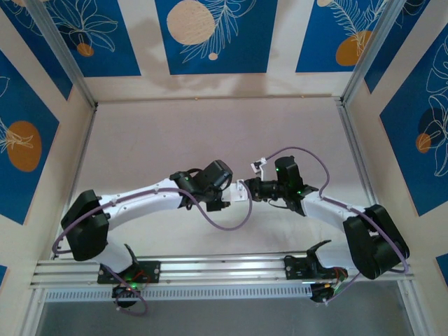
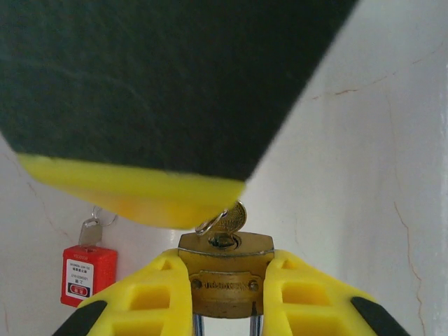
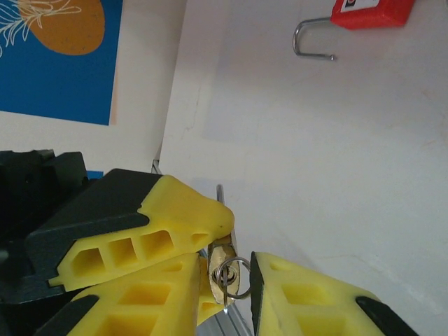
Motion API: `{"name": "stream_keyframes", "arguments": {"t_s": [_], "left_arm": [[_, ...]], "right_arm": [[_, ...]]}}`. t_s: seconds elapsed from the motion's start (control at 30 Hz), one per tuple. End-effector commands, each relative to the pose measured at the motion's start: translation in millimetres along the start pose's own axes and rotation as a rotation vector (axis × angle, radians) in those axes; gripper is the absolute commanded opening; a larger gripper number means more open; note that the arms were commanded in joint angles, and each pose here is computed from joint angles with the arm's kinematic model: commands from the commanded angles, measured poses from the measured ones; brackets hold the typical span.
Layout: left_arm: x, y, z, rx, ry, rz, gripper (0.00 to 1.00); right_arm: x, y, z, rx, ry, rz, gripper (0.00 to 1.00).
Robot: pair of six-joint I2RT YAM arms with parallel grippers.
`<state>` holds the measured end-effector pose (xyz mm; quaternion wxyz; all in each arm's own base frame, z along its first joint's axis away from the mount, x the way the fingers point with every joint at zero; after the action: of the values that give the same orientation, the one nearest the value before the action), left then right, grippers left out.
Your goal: Unlock with the key
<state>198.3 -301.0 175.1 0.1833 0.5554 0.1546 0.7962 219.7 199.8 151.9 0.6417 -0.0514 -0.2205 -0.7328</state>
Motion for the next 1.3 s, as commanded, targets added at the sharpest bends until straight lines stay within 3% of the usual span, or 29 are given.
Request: {"name": "stream_keyframes", "arguments": {"t_s": [0.0, 0.27, 0.7, 1.0, 1.27], "left_arm": [[3.2, 7.5, 4.8, -0.037, 0.017, -0.005, 0.12], [1.7, 8.9, 6.6, -0.041, 0.029, -0.008, 0.11], [4.7, 10.5, 9.7, -0.038, 0.053, -0.018, 0.1], [6.8, 12.9, 8.4, -0.032, 0.041, -0.041, 0.1], [6.7, 17.3, 10.4, -0.034, 0.061, -0.074, 0.07]], "right_arm": [[-3.3, -4.3, -0.2, -0.005, 0.011, 0.015, 0.28], [-8.0, -9.5, -1.9, -0.006, -0.004, 0.03, 0.2], [-9.6, -15.1, -8.8, 0.008, -0.078, 0.041, 0.26], [-10.5, -12.6, -6.7, 0.016, -0.079, 0.025, 0.08], [-15.2, -12.9, -2.5, 0.024, -0.056, 0.039, 0.0]]}}
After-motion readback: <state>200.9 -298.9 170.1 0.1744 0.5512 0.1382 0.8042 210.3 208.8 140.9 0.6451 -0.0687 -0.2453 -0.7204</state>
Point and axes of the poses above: each hand's point on the last joint's axis, 136 mm out from that joint toward the fingers, its own x axis back along the fingers, its own z axis along the line the jaws close on, y = z × x, the point moved 6 cm from there along x, back along the fingers, and after that the axes turned 2 degrees about -x, right-handed, at the moved point
